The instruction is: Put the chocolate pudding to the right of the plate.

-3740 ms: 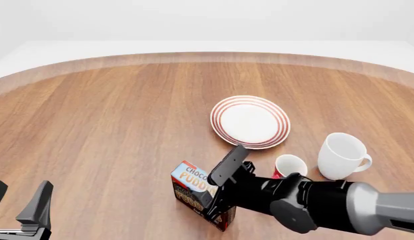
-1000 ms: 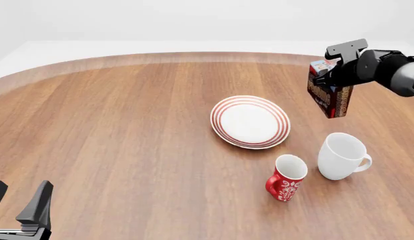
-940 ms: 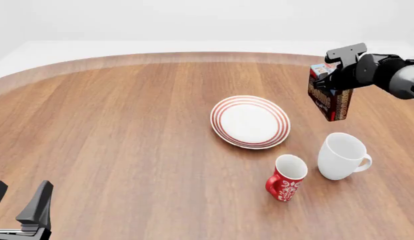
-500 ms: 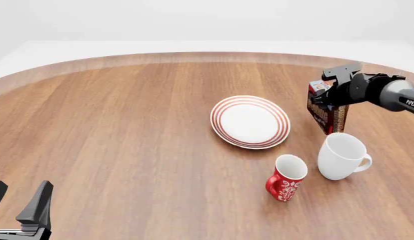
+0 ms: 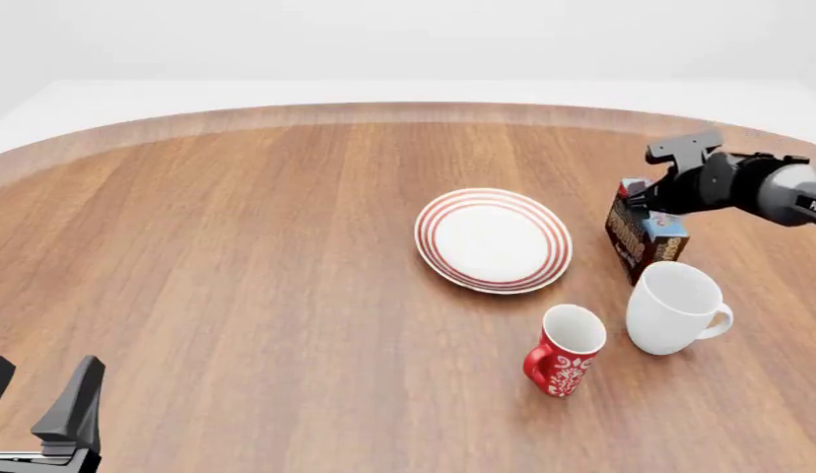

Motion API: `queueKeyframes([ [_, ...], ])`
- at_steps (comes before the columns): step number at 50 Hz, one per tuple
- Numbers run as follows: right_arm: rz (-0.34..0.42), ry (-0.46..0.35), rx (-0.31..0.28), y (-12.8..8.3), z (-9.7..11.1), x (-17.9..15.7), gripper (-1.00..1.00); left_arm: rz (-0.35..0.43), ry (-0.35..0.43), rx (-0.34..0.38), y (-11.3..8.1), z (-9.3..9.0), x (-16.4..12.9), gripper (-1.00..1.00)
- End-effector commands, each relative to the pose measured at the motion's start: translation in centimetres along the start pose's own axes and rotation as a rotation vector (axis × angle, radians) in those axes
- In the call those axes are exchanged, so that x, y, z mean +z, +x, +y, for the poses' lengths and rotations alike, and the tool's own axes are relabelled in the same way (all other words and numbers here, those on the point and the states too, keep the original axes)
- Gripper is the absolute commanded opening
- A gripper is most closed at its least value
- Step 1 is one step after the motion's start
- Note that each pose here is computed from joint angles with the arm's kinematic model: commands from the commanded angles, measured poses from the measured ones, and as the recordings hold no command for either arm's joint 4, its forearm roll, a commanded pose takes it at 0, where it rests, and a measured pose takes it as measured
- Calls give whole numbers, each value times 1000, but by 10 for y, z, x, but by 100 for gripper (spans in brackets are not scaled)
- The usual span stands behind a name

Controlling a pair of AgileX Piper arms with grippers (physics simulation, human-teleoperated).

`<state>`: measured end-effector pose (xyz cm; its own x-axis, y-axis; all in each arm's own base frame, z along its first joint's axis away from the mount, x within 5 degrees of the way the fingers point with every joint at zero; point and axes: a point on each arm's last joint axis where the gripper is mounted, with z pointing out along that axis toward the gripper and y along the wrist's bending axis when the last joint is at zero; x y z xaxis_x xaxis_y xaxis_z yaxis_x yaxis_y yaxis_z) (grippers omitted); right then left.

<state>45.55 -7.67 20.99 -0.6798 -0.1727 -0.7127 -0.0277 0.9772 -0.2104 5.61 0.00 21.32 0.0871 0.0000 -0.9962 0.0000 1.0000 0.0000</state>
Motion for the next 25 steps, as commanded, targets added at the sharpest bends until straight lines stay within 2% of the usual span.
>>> queueKeyframes([
  [1,-63,10,-1,-27,-3,-32,100,0,0,0,0,0,0,100],
  [2,-88,17,-17,-33,-4,-42,100,0,0,0,0,0,0,100],
  [4,-117,22,-13,-47,-6,-59,100,0,0,0,0,0,0,100],
  [6,-131,24,-32,-51,-6,-66,100,0,0,0,0,0,0,100],
  [7,-193,21,-43,-75,-2,-98,100,0,0,0,0,0,0,100],
  [12,-385,15,-101,-125,12,-194,100,0,0,0,0,0,0,100],
  [13,-442,-15,-104,-139,25,-225,100,0,0,0,0,0,0,100],
  [15,-545,-43,-132,-151,38,-279,100,0,0,0,0,0,0,100],
  [16,-654,-64,-136,-158,44,-329,100,0,0,0,0,0,0,100],
  [17,-737,-66,-159,-158,47,-362,100,0,0,0,0,0,0,100],
  [18,-862,-37,-169,-155,41,-404,100,0,0,0,0,0,0,100],
  [19,-1022,35,-140,-144,24,-453,100,0,0,0,0,0,0,100],
  [20,-1118,74,-147,-134,17,-489,100,0,0,0,0,0,0,100],
  [21,-1304,151,-140,-110,7,-545,100,0,0,0,0,0,0,100],
  [22,-1402,195,-140,-94,3,-570,100,0,0,0,0,0,0,100],
  [23,-1402,195,-140,-93,3,-570,100,0,0,0,0,0,0,100],
  [24,-1594,320,-219,-58,2,-605,100,0,0,0,0,0,0,100],
  [25,-1765,410,-238,-25,2,-617,100,0,0,0,0,0,0,100],
])
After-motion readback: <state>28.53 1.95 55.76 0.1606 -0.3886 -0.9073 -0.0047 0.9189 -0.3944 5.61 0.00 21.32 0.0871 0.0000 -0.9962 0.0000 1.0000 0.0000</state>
